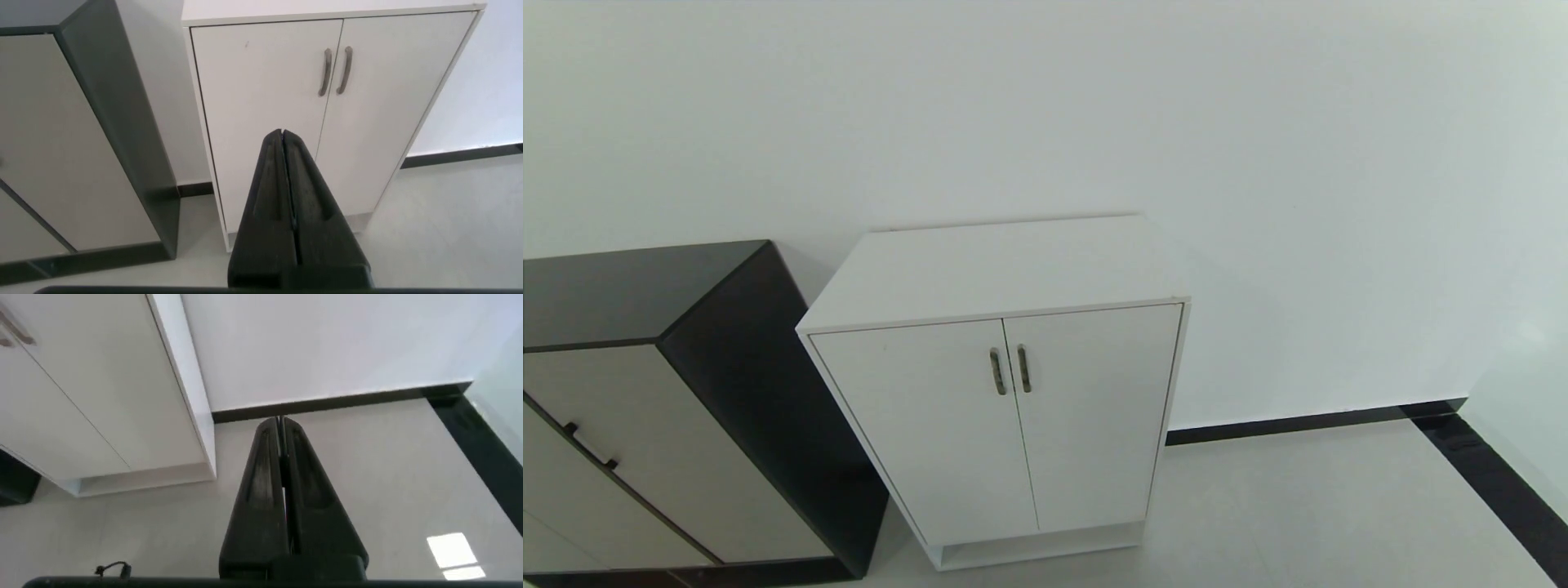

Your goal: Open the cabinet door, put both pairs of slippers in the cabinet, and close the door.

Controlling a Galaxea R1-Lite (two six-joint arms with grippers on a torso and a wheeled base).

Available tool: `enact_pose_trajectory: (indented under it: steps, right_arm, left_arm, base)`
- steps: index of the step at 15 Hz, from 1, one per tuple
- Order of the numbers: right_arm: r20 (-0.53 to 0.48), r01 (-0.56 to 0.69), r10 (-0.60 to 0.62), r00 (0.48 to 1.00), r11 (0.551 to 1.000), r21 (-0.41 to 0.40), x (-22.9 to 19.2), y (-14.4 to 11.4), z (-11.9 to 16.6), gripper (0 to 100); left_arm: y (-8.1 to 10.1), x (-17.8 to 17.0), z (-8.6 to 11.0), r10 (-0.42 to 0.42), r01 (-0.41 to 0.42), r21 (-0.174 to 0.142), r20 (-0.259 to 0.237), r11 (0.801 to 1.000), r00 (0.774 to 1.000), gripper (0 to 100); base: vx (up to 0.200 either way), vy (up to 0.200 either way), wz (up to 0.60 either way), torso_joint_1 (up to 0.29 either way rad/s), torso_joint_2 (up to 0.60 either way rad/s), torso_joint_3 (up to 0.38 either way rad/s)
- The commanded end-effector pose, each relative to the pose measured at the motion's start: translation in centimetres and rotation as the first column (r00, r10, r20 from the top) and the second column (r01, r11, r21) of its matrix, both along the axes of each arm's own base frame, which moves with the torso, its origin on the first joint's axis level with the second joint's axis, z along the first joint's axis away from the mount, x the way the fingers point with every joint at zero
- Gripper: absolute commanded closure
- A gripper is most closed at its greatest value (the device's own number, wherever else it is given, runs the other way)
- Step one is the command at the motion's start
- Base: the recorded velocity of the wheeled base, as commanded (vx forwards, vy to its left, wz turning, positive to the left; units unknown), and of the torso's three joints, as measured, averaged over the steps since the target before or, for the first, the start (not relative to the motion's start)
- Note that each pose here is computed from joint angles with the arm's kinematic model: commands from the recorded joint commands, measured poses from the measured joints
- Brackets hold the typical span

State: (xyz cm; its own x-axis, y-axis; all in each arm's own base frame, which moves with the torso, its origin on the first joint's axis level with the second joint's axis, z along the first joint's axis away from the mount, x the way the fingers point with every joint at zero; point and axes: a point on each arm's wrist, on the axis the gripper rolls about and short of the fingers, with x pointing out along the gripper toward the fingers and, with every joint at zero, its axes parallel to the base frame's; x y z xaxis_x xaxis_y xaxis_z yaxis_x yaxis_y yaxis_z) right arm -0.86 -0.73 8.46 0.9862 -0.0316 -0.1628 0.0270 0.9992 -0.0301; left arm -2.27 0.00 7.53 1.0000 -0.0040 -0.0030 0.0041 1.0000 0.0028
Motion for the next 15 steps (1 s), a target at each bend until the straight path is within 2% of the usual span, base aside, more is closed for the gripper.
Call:
enact_pose_trajectory:
  steps: [1, 5, 8, 15]
  right_arm:
    - [0.089, -0.046, 0.047, 0.995, 0.999, -0.015, -0.73, -0.06, -0.1, 100]
    - [0.09, -0.198, 0.2, 0.976, 0.98, -0.027, -0.61, 0.33, -0.11, 100]
    - [0.051, -0.256, 0.256, 0.965, 0.967, -0.011, -0.55, 0.41, -0.74, 100]
    - [0.067, -0.068, 0.068, 0.995, 0.998, 0.002, -0.69, 0.53, -0.71, 100]
  left_arm:
    - [0.0, 0.0, 0.0, -0.001, 0.001, 0.0, 0.0, 1.0, 1.0, 100]
    - [0.0, 0.0, 0.0, -0.001, 0.001, 0.0, 0.0, 1.0, 1.0, 100]
    - [0.0, 0.0, 0.0, -0.001, 0.001, 0.0, 0.0, 1.0, 1.0, 100]
    - [0.0, 0.0, 0.0, -0.001, 0.001, 0.0, 0.0, 1.0, 1.0, 100]
  base:
    - [0.0, 0.0, 0.0, 0.0, 0.0, 0.0]
    - [0.0, 0.0, 0.0, 0.0, 0.0, 0.0]
    - [0.0, 0.0, 0.0, 0.0, 0.0, 0.0]
    - [0.0, 0.0, 0.0, 0.0, 0.0, 0.0]
